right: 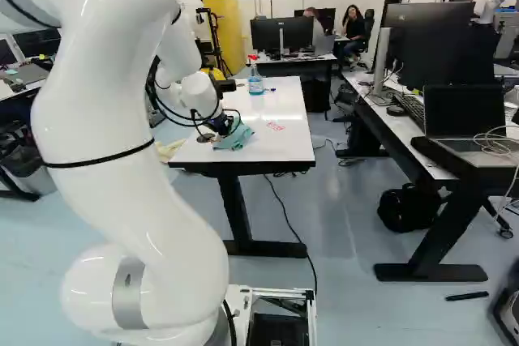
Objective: Clean the table with the green towel
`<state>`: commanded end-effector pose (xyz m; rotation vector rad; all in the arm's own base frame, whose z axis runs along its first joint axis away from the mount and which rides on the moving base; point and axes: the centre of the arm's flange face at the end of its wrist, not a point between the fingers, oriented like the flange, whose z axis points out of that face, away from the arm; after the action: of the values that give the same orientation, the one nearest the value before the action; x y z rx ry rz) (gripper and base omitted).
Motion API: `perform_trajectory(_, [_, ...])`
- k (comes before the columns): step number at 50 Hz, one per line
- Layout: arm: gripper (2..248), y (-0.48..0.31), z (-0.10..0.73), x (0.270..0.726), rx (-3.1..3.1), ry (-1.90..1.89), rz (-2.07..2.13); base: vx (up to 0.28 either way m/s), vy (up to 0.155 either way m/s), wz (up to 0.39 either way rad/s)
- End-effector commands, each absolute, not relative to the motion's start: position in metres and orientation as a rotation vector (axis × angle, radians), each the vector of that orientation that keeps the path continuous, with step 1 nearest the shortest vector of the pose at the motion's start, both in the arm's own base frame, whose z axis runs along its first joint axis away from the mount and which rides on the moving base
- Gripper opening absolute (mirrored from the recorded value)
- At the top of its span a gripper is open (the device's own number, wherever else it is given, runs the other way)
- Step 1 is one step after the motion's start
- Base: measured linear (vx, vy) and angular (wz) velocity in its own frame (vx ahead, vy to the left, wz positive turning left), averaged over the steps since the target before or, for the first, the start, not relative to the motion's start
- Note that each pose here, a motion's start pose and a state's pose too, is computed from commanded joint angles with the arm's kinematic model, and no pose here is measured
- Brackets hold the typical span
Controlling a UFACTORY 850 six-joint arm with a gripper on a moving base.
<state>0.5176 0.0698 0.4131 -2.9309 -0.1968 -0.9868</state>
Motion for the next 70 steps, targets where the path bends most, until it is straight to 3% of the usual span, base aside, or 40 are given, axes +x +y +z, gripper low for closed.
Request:
perform_trajectory(29, [20,0.022,0.413,0.516,-2.965,-0.063,-0.994,0.000,0.000,0.000])
perform_trajectory(70, [20,0.010,0.414,0.441,-2.982,-0.035,-0.963,0.000,0.000,0.000])
